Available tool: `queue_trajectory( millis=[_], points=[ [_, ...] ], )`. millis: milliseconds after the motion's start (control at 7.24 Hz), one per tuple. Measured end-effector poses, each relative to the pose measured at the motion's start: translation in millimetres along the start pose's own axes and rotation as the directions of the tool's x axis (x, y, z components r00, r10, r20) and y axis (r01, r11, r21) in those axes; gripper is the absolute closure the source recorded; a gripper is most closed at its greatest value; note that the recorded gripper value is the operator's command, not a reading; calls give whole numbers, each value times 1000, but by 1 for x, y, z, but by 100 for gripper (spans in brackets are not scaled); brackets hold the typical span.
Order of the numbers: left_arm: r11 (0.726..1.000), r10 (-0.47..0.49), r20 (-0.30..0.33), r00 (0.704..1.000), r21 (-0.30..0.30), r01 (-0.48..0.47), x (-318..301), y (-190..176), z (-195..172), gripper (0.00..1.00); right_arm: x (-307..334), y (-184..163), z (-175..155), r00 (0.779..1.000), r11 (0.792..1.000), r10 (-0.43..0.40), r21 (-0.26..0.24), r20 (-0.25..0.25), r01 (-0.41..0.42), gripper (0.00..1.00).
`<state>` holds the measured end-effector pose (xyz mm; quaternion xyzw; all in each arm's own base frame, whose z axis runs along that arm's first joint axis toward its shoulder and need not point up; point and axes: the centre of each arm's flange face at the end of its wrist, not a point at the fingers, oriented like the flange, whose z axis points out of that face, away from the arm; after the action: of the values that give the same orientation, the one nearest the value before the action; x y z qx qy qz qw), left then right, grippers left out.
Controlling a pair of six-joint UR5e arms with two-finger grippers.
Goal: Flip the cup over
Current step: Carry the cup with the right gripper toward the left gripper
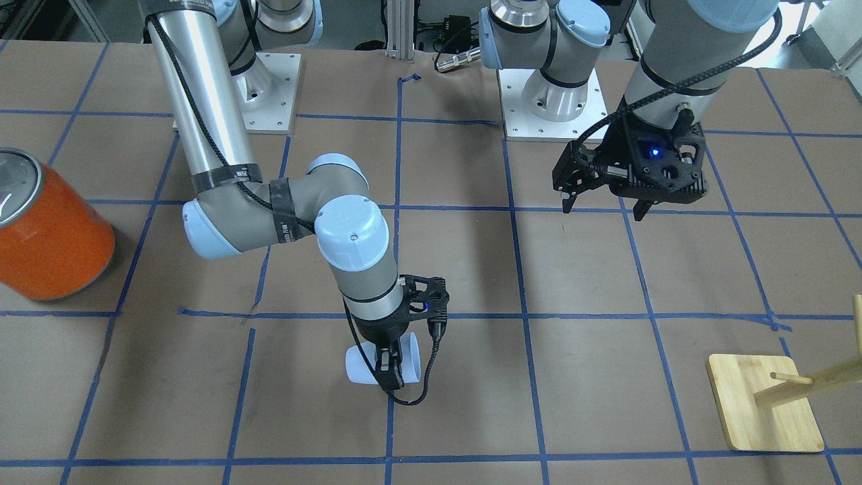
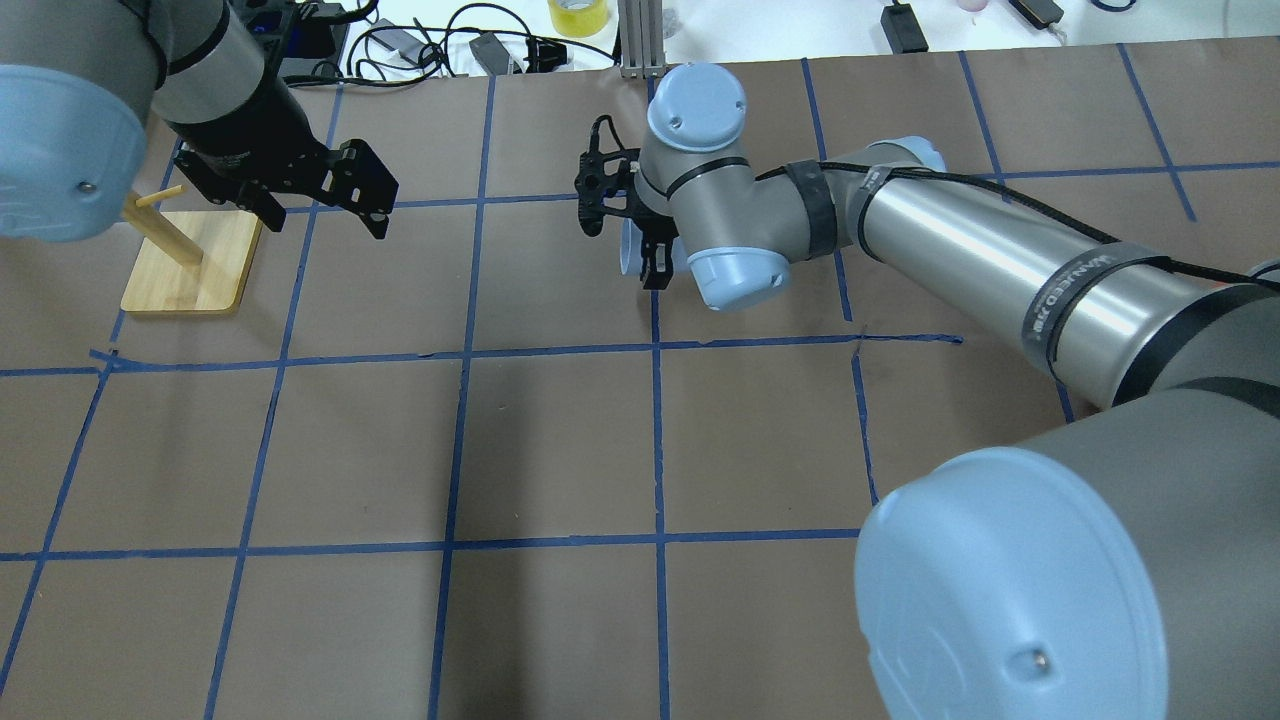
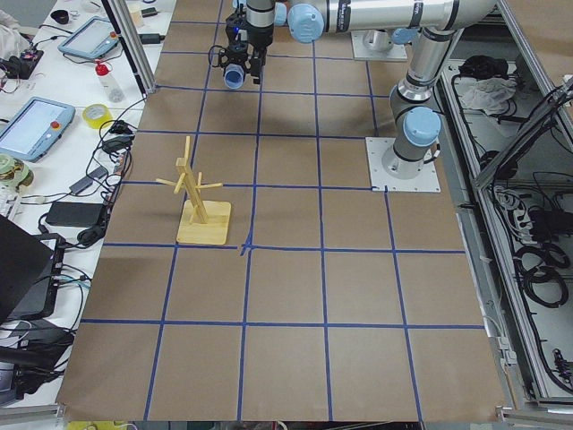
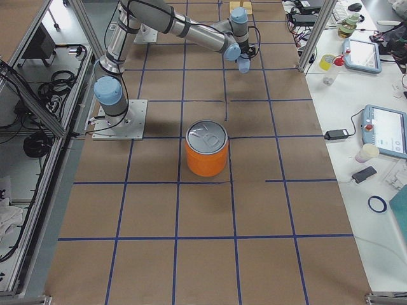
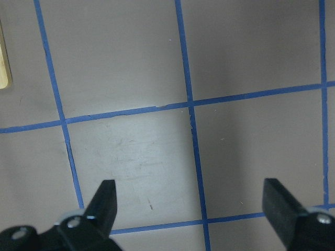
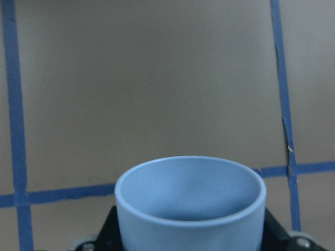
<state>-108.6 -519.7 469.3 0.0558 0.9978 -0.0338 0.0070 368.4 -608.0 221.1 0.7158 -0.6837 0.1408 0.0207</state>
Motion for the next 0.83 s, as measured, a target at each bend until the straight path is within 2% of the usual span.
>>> queue_trajectory(
  millis=[276, 415, 553, 691, 829],
  points=[
    [1000, -3, -4, 1000, -2, 3, -1, 0, 1, 0, -26, -40, 7, 997, 997, -71, 6, 14, 71, 40],
    [1000, -4, -7, 1000, -4, 4, -1, 0, 2, 0, -31, -48, 9, 996, 996, -83, 6, 18, 83, 31],
    [1000, -4, -10, 1000, -10, 4, -1, 1, 5, 0, -34, -51, 12, 996, 996, -88, 6, 22, 88, 5],
    [1000, -4, -12, 1000, -14, 4, -1, 2, 7, 0, -36, -51, 15, 996, 996, -88, 6, 29, 88, 0],
    [1000, -1, -15, 1000, -16, 1, -1, 2, 8, 0, -38, -50, 20, 995, 996, -88, 3, 36, 88, 0]
  ],
)
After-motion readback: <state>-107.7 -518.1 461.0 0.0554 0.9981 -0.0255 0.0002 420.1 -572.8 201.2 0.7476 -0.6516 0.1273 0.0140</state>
